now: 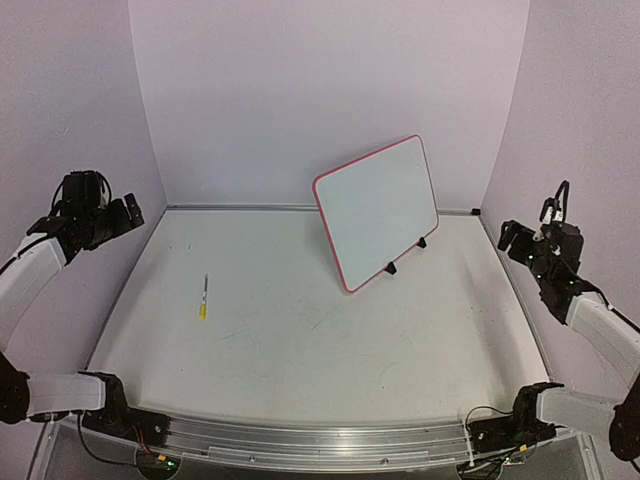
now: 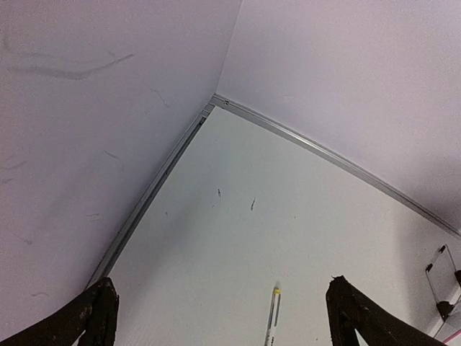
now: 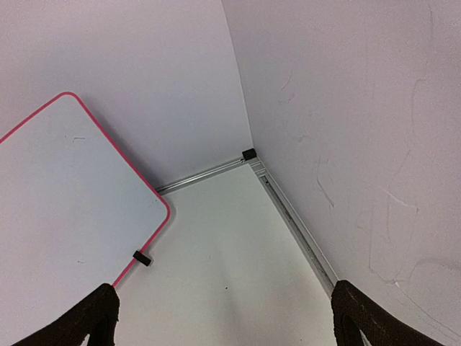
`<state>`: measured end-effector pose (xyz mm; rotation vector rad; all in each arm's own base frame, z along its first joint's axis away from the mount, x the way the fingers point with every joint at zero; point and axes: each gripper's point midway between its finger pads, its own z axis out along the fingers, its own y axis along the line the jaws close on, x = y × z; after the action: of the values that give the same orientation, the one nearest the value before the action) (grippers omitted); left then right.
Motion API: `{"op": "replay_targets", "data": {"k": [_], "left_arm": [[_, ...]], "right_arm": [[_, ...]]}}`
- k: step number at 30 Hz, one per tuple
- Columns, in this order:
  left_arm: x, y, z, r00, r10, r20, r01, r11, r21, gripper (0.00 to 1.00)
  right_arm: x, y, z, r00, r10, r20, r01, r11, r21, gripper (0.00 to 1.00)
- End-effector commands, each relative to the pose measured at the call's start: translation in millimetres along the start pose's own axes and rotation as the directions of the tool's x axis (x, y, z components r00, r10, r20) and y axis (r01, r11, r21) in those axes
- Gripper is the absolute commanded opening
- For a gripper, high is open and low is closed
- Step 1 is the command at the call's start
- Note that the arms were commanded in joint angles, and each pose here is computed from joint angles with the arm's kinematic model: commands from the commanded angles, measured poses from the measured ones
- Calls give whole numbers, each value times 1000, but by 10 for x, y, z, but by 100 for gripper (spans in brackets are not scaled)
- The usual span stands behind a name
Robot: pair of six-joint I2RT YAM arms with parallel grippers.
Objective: Write a sentence on the whiteboard
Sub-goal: Move the whiteboard stand to the center of the board.
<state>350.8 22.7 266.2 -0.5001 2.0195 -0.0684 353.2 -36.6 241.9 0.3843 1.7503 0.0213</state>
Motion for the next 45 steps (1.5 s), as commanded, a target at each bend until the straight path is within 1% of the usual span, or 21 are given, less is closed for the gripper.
{"op": "replay_targets", "data": {"k": [1, 3, 5, 7, 10, 13, 16, 18, 20, 22, 25, 29, 32, 35, 41, 45], "left_arm": [[-469, -210, -187, 997, 69, 27, -70, 997, 37, 99], [-606, -304, -214, 995, 96, 31, -98, 993, 60, 99], [-762, -425, -266, 990, 124, 65, -130, 986, 103, 99], [-798, -530, -264, 982, 166, 86, -178, 972, 151, 99], [-681, -680, -224, 970, 229, 84, -243, 939, 244, 99], [-435, -764, -143, 959, 269, 89, -283, 901, 327, 99], [-271, -750, -59, 955, 288, 71, -295, 892, 343, 99], [-240, -749, -21, 957, 286, 56, -287, 893, 345, 99], [-220, -771, -15, 957, 285, 50, -283, 890, 358, 99], [-203, -784, -18, 958, 282, 47, -279, 887, 368, 99], [-171, -783, -28, 959, 281, 43, -276, 885, 375, 99], [-165, -771, -39, 958, 282, 47, -279, 885, 372, 99], [-167, -773, -41, 958, 282, 46, -278, 885, 373, 99], [-155, -777, -40, 959, 281, 41, -276, 884, 377, 99], [-158, -789, -50, 960, 276, 39, -270, 884, 382, 99], [-160, -795, -67, 961, 271, 45, -267, 882, 388, 99]], "right_arm": [[83, 218, 43, 995, -29, -95, 19, 994, -104, 98], [204, 371, 121, 985, -51, -163, 20, 983, -185, 98], [350, 557, 170, 972, -68, -226, 1, 959, -283, 98], [525, 788, 186, 953, -108, -283, -10, 923, -384, 95], [844, 1160, 158, 912, -213, -350, 7, 862, -507, 90], [1224, 1553, 94, 859, -331, -391, 22, 786, -618, 85], [1473, 1801, 84, 818, -411, -403, 38, 737, -674, 79], [1667, 1898, 121, 787, -451, -421, 44, 722, -691, 76], [1770, 2014, 182, 771, -483, -415, 68, 709, -702, 71], [1909, 2075, 270, 751, -506, -424, 86, 712, -697, 66], [2038, 2095, 484, 742, -512, -434, 115, 734, -670, 60], [2135, 2139, 712, 735, -514, -441, 136, 750, -648, 58], [2195, 2209, 818, 730, -518, -446, 129, 746, -654, 54], [2246, 2245, 926, 717, -547, -432, 157, 731, -664, 53], [2405, 2215, 1046, 680, -583, -444, 191, 726, -661, 49], [2485, 2218, 1064, 666, -599, -445, 193, 714, -673, 46]]}}
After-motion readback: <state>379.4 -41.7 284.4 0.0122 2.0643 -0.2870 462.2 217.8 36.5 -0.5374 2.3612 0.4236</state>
